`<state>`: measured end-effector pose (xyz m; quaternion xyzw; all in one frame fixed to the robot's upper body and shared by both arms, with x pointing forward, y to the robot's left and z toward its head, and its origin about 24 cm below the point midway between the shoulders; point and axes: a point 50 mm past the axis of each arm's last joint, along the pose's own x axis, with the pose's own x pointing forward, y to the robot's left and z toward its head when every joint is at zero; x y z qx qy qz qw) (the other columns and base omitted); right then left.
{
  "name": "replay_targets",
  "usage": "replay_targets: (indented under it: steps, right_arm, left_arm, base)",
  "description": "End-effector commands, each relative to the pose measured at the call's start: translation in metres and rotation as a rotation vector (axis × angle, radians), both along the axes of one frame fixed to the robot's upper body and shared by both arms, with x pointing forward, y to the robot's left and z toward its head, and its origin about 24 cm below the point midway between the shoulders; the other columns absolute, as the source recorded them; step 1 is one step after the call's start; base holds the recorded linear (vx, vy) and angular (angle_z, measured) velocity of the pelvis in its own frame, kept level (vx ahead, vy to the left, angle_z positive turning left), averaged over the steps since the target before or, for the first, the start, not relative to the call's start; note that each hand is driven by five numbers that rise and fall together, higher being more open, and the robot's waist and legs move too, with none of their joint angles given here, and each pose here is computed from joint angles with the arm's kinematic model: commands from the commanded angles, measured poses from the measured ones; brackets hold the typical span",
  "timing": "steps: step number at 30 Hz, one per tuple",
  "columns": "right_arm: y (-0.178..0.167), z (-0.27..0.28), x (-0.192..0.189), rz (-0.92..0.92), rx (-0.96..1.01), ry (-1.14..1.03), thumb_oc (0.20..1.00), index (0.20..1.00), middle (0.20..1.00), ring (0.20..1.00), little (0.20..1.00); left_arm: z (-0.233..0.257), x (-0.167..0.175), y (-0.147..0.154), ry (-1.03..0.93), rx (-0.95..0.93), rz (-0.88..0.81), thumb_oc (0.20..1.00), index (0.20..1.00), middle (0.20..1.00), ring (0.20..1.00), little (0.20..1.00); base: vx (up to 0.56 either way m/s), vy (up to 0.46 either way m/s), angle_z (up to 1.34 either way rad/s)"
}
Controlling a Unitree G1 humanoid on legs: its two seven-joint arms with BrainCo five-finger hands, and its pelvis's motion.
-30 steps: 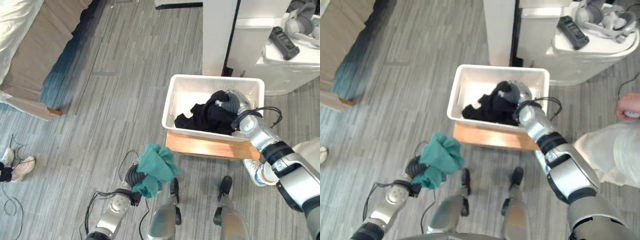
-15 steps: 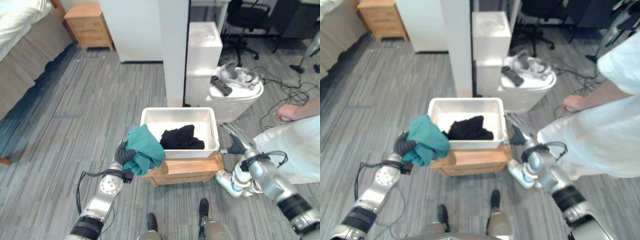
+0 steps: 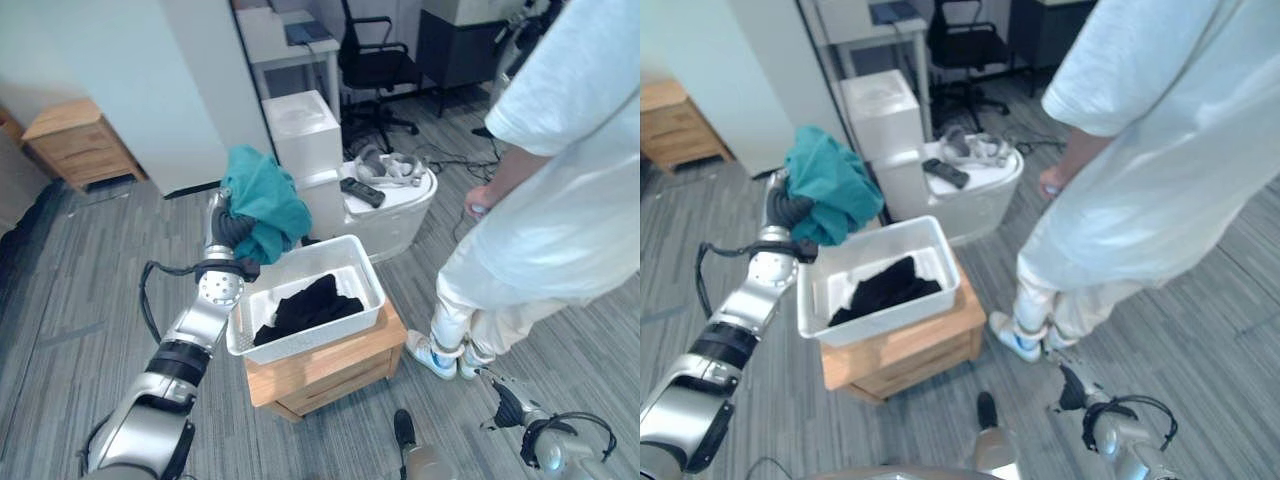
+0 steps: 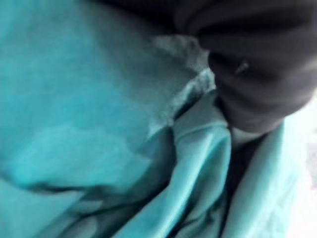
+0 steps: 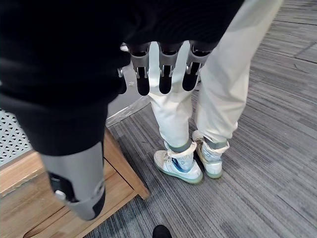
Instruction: Tidy up the quilt and then pick up the clothes from the bed and put them into the laundry hamper.
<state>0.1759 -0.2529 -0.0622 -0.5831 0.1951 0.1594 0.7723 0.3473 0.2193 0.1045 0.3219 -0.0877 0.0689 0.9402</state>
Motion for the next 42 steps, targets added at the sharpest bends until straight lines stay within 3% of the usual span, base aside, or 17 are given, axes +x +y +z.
replay_targets:
  steps: [1,6,11,12,19,23,33,34,36,37,38,41,42]
  right_arm:
    - [0.009,0.024,0.033,0.044,0.011,-0.156,1.0,1.0,1.0,1.0,1.0]
    - [0.015,0.028,0.046,0.045,0.01,-0.205,1.0,1.0,1.0,1.0,1.0]
    - [0.025,0.027,0.062,0.04,0.019,-0.232,1.0,1.0,1.0,1.0,1.0]
    - [0.029,0.023,0.061,0.037,0.03,-0.224,1.0,1.0,1.0,1.0,1.0]
    - [0.031,0.001,0.038,0.011,0.064,-0.129,1.0,1.0,1.0,1.0,1.0]
    - [0.029,-0.005,0.021,-0.004,0.096,-0.075,1.0,1.0,1.0,1.0,1.0]
    - [0.029,-0.009,0.02,-0.063,0.13,-0.043,1.0,1.0,1.0,1.0,1.0]
    - [0.027,-0.01,0.021,-0.098,0.137,-0.046,1.0,1.0,1.0,1.0,1.0]
    - [0.024,-0.011,0.02,-0.118,0.135,-0.041,1.0,1.0,1.0,1.0,1.0]
    - [0.02,-0.014,0.019,-0.161,0.147,-0.017,1.0,1.0,1.0,1.0,1.0]
    - [0.02,-0.014,0.019,-0.16,0.147,-0.016,1.0,1.0,1.0,1.0,1.0]
    - [0.014,-0.02,0.016,-0.247,0.179,0.011,1.0,1.0,1.0,1.0,1.0]
    - [0.011,-0.025,0.012,-0.309,0.205,0.033,1.0,1.0,1.0,1.0,1.0]
  left_arm:
    - [0.038,0.018,-0.005,-0.129,0.03,0.005,0.2,0.2,0.2,0.2,0.2]
    - [0.004,0.018,-0.013,0.001,0.041,0.012,0.2,0.2,0.2,0.2,0.2]
    - [-0.021,0.02,-0.002,0.119,0.127,0.098,0.2,0.2,0.2,0.2,0.2]
    - [-0.026,0.02,0.009,0.143,0.131,0.169,1.0,1.0,1.0,1.0,1.0]
    - [-0.027,0.012,0.036,0.136,0.022,0.282,1.0,1.0,1.0,1.0,1.0]
    - [-0.014,-0.002,0.068,0.072,-0.015,0.337,1.0,1.0,1.0,1.0,1.0]
    - [-0.025,-0.026,0.087,0.023,-0.225,0.42,1.0,1.0,1.0,1.0,1.0]
    - [-0.042,-0.039,0.083,0.019,-0.381,0.415,1.0,1.0,1.0,1.0,1.0]
    - [-0.051,-0.049,0.081,0.022,-0.455,0.413,1.0,1.0,1.0,1.0,1.0]
    - [-0.089,-0.078,0.096,0.156,-0.529,0.473,1.0,1.0,1.0,1.0,1.0]
    - [-0.089,-0.078,0.097,0.157,-0.529,0.473,1.0,1.0,1.0,1.0,1.0]
    - [-0.147,-0.13,0.111,0.393,-0.586,0.622,1.0,1.0,1.0,1.0,1.0]
    - [-0.175,-0.163,0.111,0.529,-0.6,0.685,1.0,1.0,1.0,1.0,1.0]
  base:
    - [-0.11,0.023,-0.29]
    - [-0.08,0.03,-0.19]
    - [-0.04,0.006,-0.22]
    - [-0.01,-0.027,-0.11]
    - [0.01,-0.023,0.05]
    - [0.05,-0.027,0.1]
    - [0.05,-0.009,0.1]
    - [0.03,0.006,0.19]
    - [0.03,0.013,0.13]
    - [0.02,0.017,0.09]
    - [0.03,0.028,0.09]
    - [0.03,0.043,0.0]
    - [0.03,0.071,0.02]
